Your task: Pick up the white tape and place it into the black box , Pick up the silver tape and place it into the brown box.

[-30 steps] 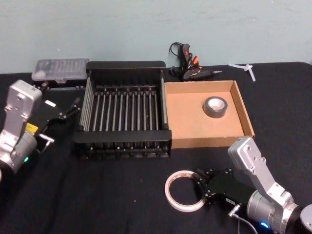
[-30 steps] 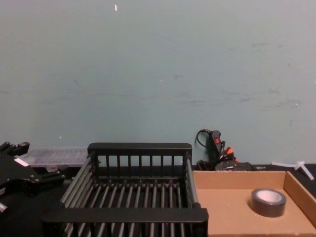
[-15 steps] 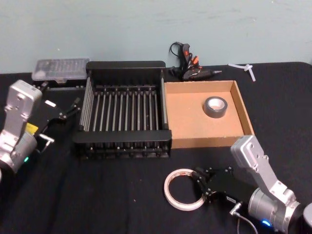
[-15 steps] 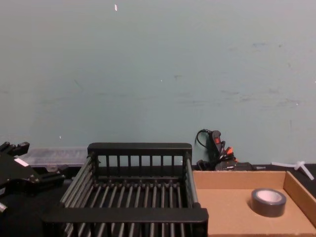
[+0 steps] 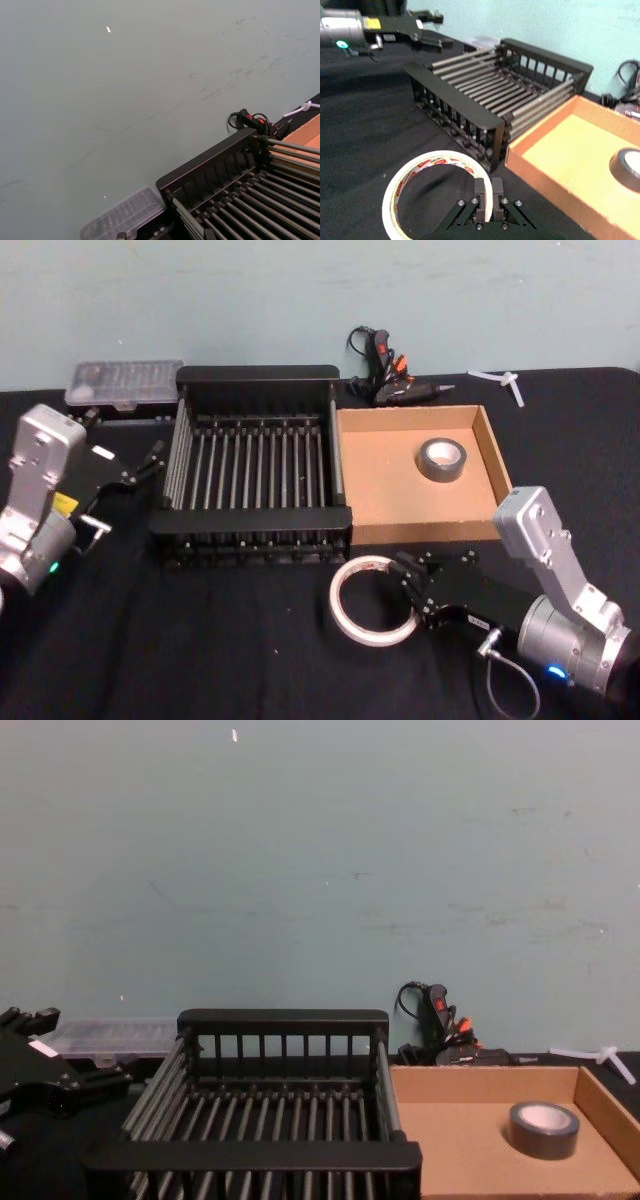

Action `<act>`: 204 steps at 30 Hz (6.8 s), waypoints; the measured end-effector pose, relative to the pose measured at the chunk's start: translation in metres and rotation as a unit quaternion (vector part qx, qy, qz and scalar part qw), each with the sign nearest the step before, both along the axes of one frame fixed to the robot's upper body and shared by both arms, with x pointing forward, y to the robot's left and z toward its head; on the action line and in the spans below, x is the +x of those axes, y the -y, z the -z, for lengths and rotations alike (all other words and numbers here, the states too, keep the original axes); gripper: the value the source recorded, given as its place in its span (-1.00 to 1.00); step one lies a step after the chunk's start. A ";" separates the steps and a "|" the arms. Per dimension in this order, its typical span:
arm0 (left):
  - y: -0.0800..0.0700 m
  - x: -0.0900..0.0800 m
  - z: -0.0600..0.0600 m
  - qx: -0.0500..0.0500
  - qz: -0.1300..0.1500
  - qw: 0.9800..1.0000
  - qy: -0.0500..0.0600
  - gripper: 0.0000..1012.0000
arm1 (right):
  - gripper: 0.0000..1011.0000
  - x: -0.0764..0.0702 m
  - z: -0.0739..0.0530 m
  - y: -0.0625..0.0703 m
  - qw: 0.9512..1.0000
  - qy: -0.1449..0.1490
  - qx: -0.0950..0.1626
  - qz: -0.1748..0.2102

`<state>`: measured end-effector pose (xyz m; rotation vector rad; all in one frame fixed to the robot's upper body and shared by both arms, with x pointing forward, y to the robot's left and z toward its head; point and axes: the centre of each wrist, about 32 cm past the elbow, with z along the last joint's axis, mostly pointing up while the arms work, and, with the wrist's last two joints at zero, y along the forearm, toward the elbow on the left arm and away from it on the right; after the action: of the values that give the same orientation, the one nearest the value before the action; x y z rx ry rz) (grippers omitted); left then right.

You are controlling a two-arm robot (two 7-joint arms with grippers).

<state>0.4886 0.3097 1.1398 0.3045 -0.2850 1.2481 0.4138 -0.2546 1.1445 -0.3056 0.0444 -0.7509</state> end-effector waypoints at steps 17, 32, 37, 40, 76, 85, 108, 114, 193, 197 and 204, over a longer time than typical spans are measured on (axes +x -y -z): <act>0.000 0.000 0.000 0.000 0.000 1.000 0.000 0.98 | -0.82 0.021 -0.026 -0.007 0.998 0.060 0.030 -0.022; 0.000 0.000 0.000 0.000 0.000 1.000 0.000 0.98 | -0.82 0.068 -0.037 -0.032 0.994 0.091 0.056 -0.003; 0.000 0.000 0.000 0.000 0.000 1.000 0.000 0.98 | -0.82 0.089 -0.039 -0.042 0.993 0.098 0.061 0.001; 0.000 0.000 0.000 0.000 0.000 1.000 0.000 0.98 | -0.82 0.101 -0.040 -0.048 0.993 0.101 0.062 0.003; 0.000 0.000 0.000 0.000 0.000 1.000 0.000 0.98 | -0.82 0.164 0.003 -0.106 0.996 0.053 0.038 0.056; 0.000 0.000 0.000 0.000 0.000 1.000 0.000 0.98 | -0.82 0.164 0.002 -0.106 0.996 0.054 0.038 0.055; 0.000 0.000 0.000 0.000 0.000 1.000 0.000 0.98 | 0.33 0.163 0.001 -0.105 0.996 0.054 0.039 0.055; 0.000 0.000 0.000 0.000 0.000 1.000 0.000 0.98 | 0.73 0.163 0.001 -0.105 0.996 0.054 0.039 0.055; 0.000 0.000 0.000 0.000 0.000 1.000 0.000 0.98 | 0.98 0.101 0.009 0.005 0.957 0.080 0.037 0.276; 0.000 0.000 0.000 0.000 0.000 1.000 0.000 0.98 | 0.98 0.101 0.009 0.005 0.957 0.080 0.037 0.275; 0.000 0.000 0.000 0.000 0.000 1.000 0.000 0.98 | 0.98 0.101 0.009 0.005 0.958 0.080 0.037 0.274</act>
<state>0.4886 0.3096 1.1398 0.3044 -0.2850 1.2480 0.5145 -0.2591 1.1354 -0.1588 0.0029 -1.3211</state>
